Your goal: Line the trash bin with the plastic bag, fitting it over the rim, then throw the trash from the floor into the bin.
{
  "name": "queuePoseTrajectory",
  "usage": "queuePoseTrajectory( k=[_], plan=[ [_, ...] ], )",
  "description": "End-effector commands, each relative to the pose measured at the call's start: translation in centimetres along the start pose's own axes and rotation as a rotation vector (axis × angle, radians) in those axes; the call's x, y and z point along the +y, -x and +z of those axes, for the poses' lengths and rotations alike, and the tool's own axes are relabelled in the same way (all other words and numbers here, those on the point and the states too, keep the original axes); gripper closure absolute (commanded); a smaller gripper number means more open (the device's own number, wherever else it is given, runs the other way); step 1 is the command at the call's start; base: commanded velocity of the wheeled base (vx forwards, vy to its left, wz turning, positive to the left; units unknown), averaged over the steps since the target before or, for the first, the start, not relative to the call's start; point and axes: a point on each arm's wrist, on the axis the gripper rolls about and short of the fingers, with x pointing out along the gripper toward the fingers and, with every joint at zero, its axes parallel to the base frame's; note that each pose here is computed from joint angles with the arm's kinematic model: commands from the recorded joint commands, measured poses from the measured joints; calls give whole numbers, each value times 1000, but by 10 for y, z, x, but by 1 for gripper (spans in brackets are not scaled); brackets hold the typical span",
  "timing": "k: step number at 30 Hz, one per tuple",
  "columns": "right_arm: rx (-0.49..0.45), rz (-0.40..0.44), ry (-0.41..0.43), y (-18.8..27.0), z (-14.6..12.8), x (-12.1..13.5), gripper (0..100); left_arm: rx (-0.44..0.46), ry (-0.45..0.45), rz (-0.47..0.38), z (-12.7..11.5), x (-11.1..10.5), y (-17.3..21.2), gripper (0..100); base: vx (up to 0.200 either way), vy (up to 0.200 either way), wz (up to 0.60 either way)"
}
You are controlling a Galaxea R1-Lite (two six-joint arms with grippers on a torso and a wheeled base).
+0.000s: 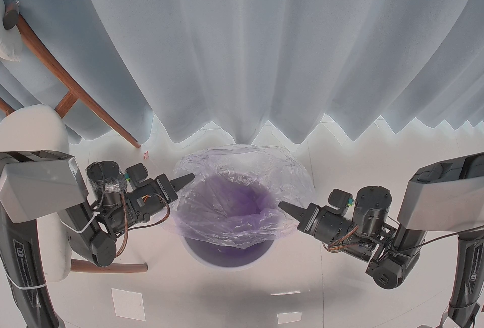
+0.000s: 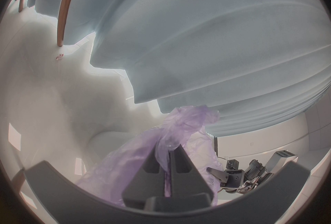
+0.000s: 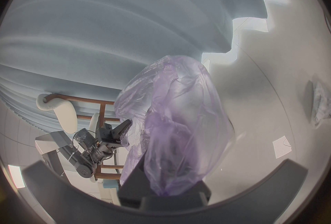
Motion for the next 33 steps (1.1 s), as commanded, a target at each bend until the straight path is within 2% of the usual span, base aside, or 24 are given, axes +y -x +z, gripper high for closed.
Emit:
queuePoseTrajectory(
  k=[1, 7, 17, 22, 28, 33],
  plan=[
    [-1, 3, 0, -2, -2, -3, 100, 12, 13, 19, -4, 9, -2, 100, 0, 0, 0],
    [29, -24, -8, -7, -12, -13, 100, 20, 21, 31, -8, 17, -7, 100, 0, 0, 0],
    [23, -19, -6, -12, -13, -14, 100, 17, 26, 25, -7, 15, -7, 100, 0, 0, 0],
    [-58, 5, -7, -11, 10, -8, 100, -24, 75, -14, 7, -1, -5, 100, 0, 0, 0],
    [-127, 7, -12, -10, 31, -12, 100, -30, 82, -38, 10, -11, -4, 100, 0, 0, 0],
    [-169, -8, -15, -11, 44, -22, 100, -41, 82, -30, 12, -9, -5, 100, 0, 0, 0]
  ],
)
